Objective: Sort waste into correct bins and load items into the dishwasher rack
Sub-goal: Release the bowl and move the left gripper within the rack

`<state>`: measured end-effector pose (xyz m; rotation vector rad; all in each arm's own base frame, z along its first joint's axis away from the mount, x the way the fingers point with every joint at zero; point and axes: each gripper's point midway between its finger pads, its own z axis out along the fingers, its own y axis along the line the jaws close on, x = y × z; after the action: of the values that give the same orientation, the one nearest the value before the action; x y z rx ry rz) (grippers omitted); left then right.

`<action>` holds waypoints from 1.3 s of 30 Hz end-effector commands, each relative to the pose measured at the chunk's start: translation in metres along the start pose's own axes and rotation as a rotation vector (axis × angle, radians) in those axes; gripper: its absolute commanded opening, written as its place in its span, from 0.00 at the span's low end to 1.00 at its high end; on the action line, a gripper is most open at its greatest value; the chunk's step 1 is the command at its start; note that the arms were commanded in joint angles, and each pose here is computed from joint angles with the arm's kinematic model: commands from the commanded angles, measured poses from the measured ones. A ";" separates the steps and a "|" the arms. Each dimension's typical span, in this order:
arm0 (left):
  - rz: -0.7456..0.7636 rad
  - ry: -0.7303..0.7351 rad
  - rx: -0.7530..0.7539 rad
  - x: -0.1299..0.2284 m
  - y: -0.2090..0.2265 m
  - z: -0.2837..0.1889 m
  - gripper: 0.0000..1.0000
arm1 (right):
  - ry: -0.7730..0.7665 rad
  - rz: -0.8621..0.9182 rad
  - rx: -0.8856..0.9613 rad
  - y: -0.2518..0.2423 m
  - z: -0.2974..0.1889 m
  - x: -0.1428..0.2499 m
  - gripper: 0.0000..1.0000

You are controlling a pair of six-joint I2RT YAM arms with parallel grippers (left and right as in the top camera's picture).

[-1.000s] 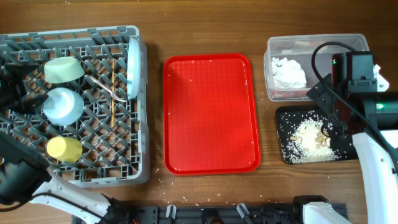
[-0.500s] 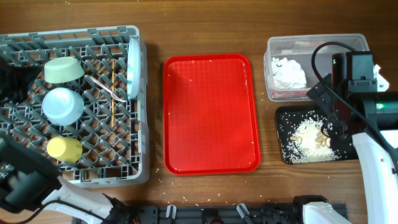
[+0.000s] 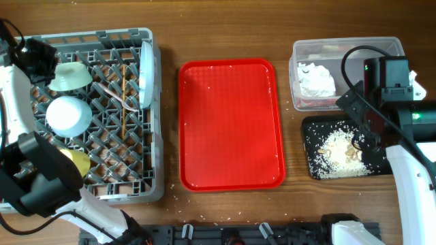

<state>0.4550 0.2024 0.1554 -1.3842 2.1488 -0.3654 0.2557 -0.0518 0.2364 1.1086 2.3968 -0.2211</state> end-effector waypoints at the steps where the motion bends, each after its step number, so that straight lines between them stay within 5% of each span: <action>1: -0.023 0.030 -0.043 0.005 0.013 0.022 0.04 | -0.008 0.015 -0.009 0.000 -0.003 -0.002 1.00; 17: -0.053 0.143 -0.136 0.022 0.050 -0.001 0.04 | -0.008 0.016 -0.009 0.000 -0.003 -0.002 1.00; 24: -0.065 0.224 0.190 0.034 -0.010 -0.075 0.04 | -0.008 0.015 -0.009 0.000 -0.003 -0.002 0.99; 30: -0.132 0.399 0.214 0.090 -0.014 -0.140 0.04 | -0.008 0.015 -0.009 0.000 -0.003 -0.002 1.00; 35: 0.115 0.530 0.427 0.141 -0.031 -0.201 0.18 | -0.008 0.016 -0.009 0.000 -0.003 -0.002 1.00; 39: 0.269 0.550 0.458 0.172 -0.022 -0.239 0.22 | -0.008 0.016 -0.009 0.000 -0.003 -0.002 1.00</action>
<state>0.2964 0.0434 0.2831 -1.1210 2.4161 -1.1533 0.2559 -0.0518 0.2365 1.1089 2.3959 -0.2205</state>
